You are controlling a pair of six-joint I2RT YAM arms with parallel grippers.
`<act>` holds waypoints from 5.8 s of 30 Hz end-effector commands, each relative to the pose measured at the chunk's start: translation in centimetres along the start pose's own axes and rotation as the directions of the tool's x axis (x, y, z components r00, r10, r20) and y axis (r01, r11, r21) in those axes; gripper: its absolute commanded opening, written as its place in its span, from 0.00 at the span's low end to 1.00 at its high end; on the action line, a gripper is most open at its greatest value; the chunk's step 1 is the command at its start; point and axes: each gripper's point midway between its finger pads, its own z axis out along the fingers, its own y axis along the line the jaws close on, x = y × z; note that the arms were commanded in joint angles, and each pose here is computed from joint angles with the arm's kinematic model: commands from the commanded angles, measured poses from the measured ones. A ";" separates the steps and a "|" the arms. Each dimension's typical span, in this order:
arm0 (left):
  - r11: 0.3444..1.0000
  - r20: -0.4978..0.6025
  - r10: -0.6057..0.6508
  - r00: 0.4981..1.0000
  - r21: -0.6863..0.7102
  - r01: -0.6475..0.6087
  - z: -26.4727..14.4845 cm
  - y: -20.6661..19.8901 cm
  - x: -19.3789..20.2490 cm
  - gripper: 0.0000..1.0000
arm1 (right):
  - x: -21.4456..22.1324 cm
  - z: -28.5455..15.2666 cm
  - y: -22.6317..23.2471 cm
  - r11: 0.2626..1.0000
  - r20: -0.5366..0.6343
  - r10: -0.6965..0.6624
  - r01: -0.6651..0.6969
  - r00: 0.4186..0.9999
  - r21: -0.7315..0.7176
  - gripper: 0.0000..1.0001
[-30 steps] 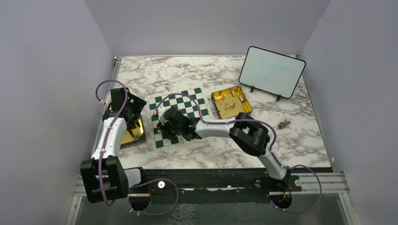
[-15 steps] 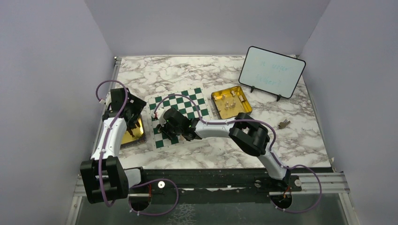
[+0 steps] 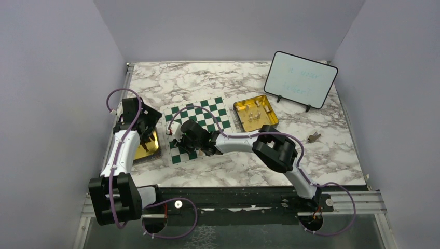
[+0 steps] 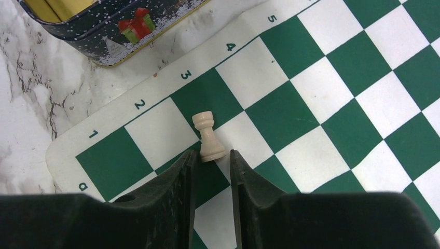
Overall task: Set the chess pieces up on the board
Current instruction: Pick up the chess piece from the chessboard, then place the chess piece on the chessboard.
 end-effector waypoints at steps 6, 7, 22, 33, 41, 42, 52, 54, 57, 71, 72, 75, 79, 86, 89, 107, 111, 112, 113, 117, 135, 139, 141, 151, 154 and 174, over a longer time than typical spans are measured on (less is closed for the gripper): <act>0.999 -0.023 0.018 1.000 0.029 -0.018 -0.3 -0.2 0.5 0.82 | 0.6 0.9 1.0 0.997 0.010 -0.061 0.062 0.998 -0.047 0.19; 0.999 -0.025 0.020 0.999 0.034 -0.019 -0.3 -0.2 0.5 0.81 | 0.3 0.8 1.0 0.997 0.016 -0.061 0.062 0.998 -0.046 0.17; 0.948 -0.137 0.168 0.976 0.293 -0.122 -1.9 -5.1 2.2 0.81 | -7.4 -5.4 -3.5 0.990 0.274 0.030 -0.066 0.961 0.121 0.10; 0.812 -0.335 0.343 0.878 0.575 -0.098 -4.9 -9.3 6.8 0.62 | -8.7 -9.7 -5.7 0.971 0.404 0.044 -0.135 0.914 0.199 0.09; 0.798 -0.389 0.364 0.846 0.599 -0.068 -5.4 -8.9 8.5 0.42 | -8.7 -10.6 -6.4 0.959 0.430 0.049 -0.164 0.902 0.233 0.09; 0.797 -0.395 0.368 0.842 0.601 -0.067 -5.4 -8.9 8.7 0.42 | -8.8 -10.7 -6.5 0.957 0.434 0.051 -0.169 0.900 0.237 0.09; 0.808 -0.427 0.379 0.821 0.585 -0.069 -4.9 -7.7 10.1 0.45 | -9.0 -11.4 -6.5 0.954 0.458 0.060 -0.187 0.887 0.236 0.09; 0.808 -0.424 0.381 0.822 0.584 -0.074 -4.8 -7.7 10.1 0.44 | -9.0 -11.4 -6.5 0.954 0.460 0.062 -0.189 0.886 0.234 0.09; 0.811 -0.433 0.381 0.817 0.581 -0.069 -4.7 -7.5 10.3 0.40 | -9.1 -11.5 -6.5 0.954 0.464 0.063 -0.190 0.884 0.232 0.09; 0.816 -0.443 0.378 0.813 0.575 -0.066 -4.4 -7.3 10.6 0.16 | -8.4 -10.8 -6.2 0.957 0.449 0.075 -0.191 0.891 0.218 0.09; 0.818 -0.444 0.374 0.814 0.572 -0.064 -4.3 -7.2 10.6 0.16 | -8.3 -10.8 -6.2 0.957 0.446 0.075 -0.191 0.892 0.220 0.11; 0.830 -0.433 0.354 0.829 0.553 -0.066 -4.2 -7.1 10.3 0.15 | -8.0 -10.8 -6.2 0.955 0.443 0.083 -0.199 0.893 0.221 0.19; 0.864 -0.347 0.305 0.887 0.492 -0.104 -3.6 -6.5 9.0 0.05 | -7.7 -11.1 -6.1 0.952 0.442 0.107 -0.221 0.890 0.213 0.41; 0.875 -0.127 0.320 0.939 0.420 -0.241 -4.6 -6.2 7.3 0.01 | -7.0 -14.2 -5.6 0.931 0.464 0.198 -0.314 0.863 0.186 0.79; 0.879 -0.073 0.359 0.930 0.362 -0.311 -5.0 -5.7 8.3 0.01 | -6.2 -16.4 -5.3 0.920 0.470 0.231 -0.349 0.852 0.179 0.95; 0.895 0.051 0.446 0.894 -0.064 -0.442 -5.5 4.0 13.3 0.00 | -4.2 -30.1 -5.8 0.854 0.596 0.261 -0.470 0.759 0.225 1.00; 0.895 0.093 0.438 0.894 -0.136 -0.425 -5.1 5.4 13.1 0.00 | -3.5 -30.9 -6.1 0.844 0.596 0.250 -0.474 0.763 0.252 1.00; 0.896 0.106 0.435 0.894 -0.147 -0.419 -5.0 5.4 13.0 0.00 | -3.4 -31.0 -6.1 0.843 0.593 0.249 -0.473 0.766 0.257 1.00; 0.896 0.116 0.434 0.894 -0.155 -0.415 -4.9 5.5 12.8 0.01 | -3.3 -31.1 -6.1 0.842 0.593 0.249 -0.474 0.766 0.258 1.00; 0.894 0.136 0.430 0.893 -0.204 -0.399 -4.5 6.1 12.5 0.01 | -2.9 -31.2 -6.2 0.839 0.591 0.247 -0.474 0.768 0.267 1.00; 0.876 0.130 0.437 0.890 -0.286 -0.388 -3.2 8.1 12.8 0.03 | -2.7 -31.1 -6.4 0.836 0.591 0.241 -0.474 0.770 0.277 1.00; 0.871 0.123 0.443 0.888 -0.295 -0.393 -2.9 8.1 13.1 0.04 | -2.7 -31.0 -6.5 0.834 0.590 0.238 -0.473 0.772 0.283 1.00; 0.872 0.124 0.442 0.889 -0.294 -0.392 -2.8 8.0 13.2 0.04 | -2.7 -31.0 -6.4 0.835 0.590 0.237 -0.472 0.772 0.283 1.00; 0.870 0.122 0.440 0.890 -0.304 -0.388 -2.5 8.5 13.4 0.10 | -2.5 -30.7 -6.4 0.837 0.581 0.237 -0.467 0.778 0.284 1.00; 0.868 0.123 0.443 0.888 -0.309 -0.389 -2.4 8.5 13.4 0.12 | -2.5 -30.7 -6.4 0.837 0.581 0.235 -0.465 0.780 0.287 1.00; 0.871 0.097 0.439 0.893 -0.288 -0.397 -2.6 7.9 14.0 0.27 | -2.1 -30.5 -6.4 0.838 0.571 0.235 -0.462 0.786 0.291 1.00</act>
